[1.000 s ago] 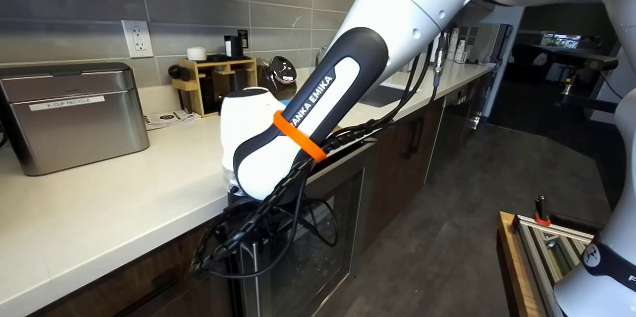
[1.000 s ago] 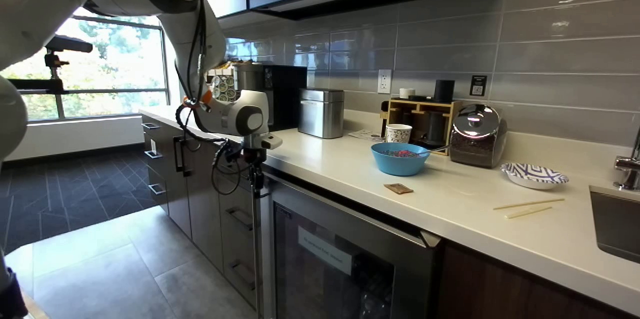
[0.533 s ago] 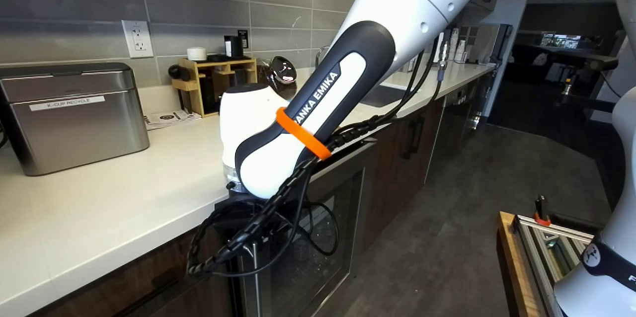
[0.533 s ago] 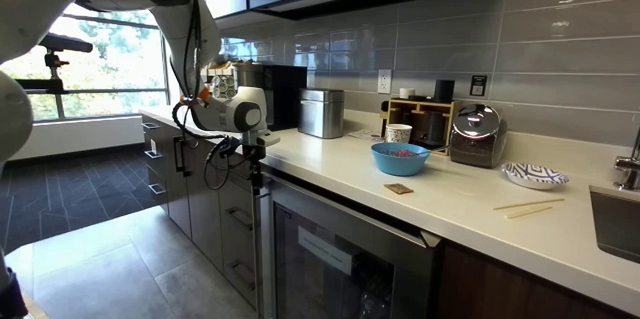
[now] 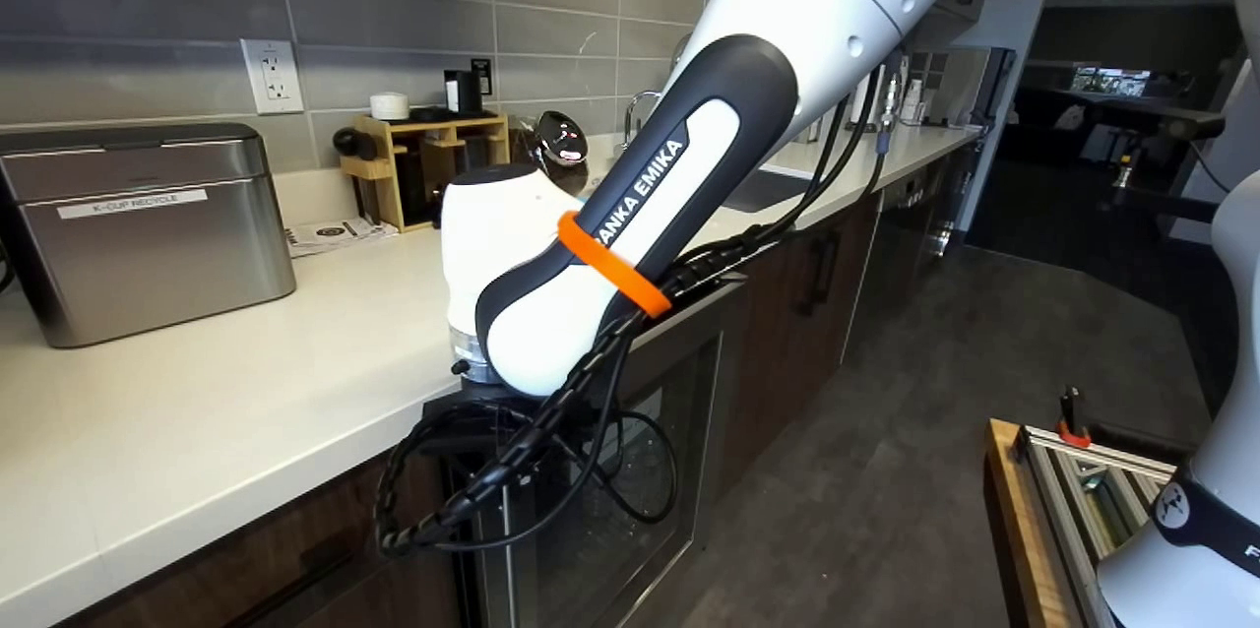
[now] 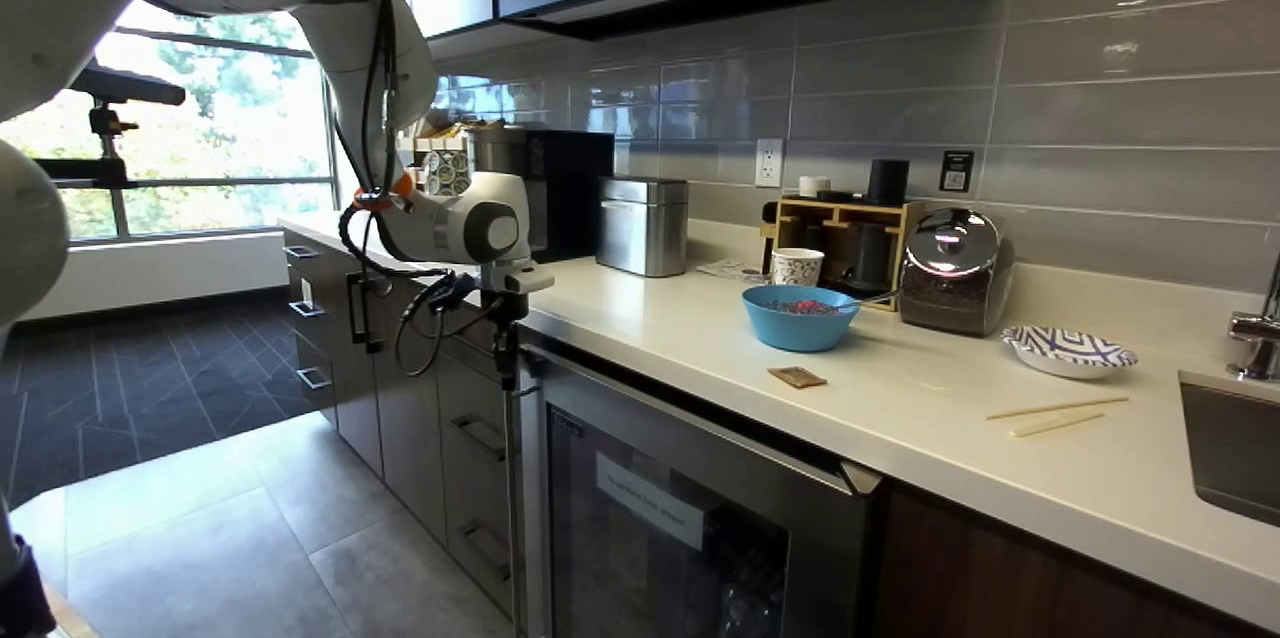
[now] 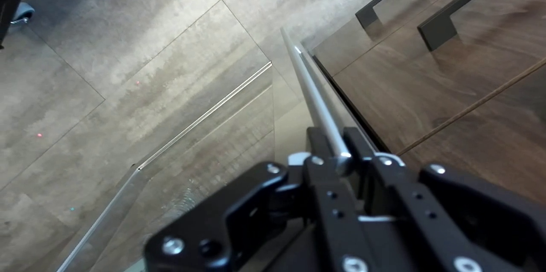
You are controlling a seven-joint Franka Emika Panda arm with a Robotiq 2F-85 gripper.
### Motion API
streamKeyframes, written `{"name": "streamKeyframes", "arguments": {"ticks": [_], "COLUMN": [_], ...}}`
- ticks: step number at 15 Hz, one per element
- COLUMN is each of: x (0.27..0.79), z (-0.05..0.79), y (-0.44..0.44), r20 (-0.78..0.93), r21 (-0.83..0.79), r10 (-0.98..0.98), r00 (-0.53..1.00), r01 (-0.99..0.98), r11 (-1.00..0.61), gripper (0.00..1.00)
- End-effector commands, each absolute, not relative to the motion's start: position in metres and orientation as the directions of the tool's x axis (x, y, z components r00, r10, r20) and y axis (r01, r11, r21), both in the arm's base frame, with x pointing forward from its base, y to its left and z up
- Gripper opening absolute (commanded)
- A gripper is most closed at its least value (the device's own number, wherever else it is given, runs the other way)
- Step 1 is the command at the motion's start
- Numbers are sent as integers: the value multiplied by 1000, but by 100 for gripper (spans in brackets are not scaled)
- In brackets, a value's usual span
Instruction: Open then close the cabinet door
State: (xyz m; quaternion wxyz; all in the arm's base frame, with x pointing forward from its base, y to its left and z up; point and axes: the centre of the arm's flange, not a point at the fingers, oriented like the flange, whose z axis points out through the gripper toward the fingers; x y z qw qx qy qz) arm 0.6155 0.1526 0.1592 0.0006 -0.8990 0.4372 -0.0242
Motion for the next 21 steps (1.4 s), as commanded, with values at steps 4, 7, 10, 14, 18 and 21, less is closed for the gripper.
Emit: {"name": "streamKeyframes", "arguments": {"ticks": [4,7,10,14,18,21], "x": [588,573,561,553,513,491], "z": [161,159,157,156,155,154], "y": [164,169,173,175,182,175], "r20": [-54,-94,-113,-143,-253,-244], "r21": [48,29,22,9,82,54], "r10": [-762,-687,-632,-605,-614,-531], "r00": [645,721,767,783,747,811], "r01": [-761,-687,-634,-610,-616,-536], "r11": [-647,-726,-773,-792,-783,-843], "gripper": [3,3,3,3,3,3]}}
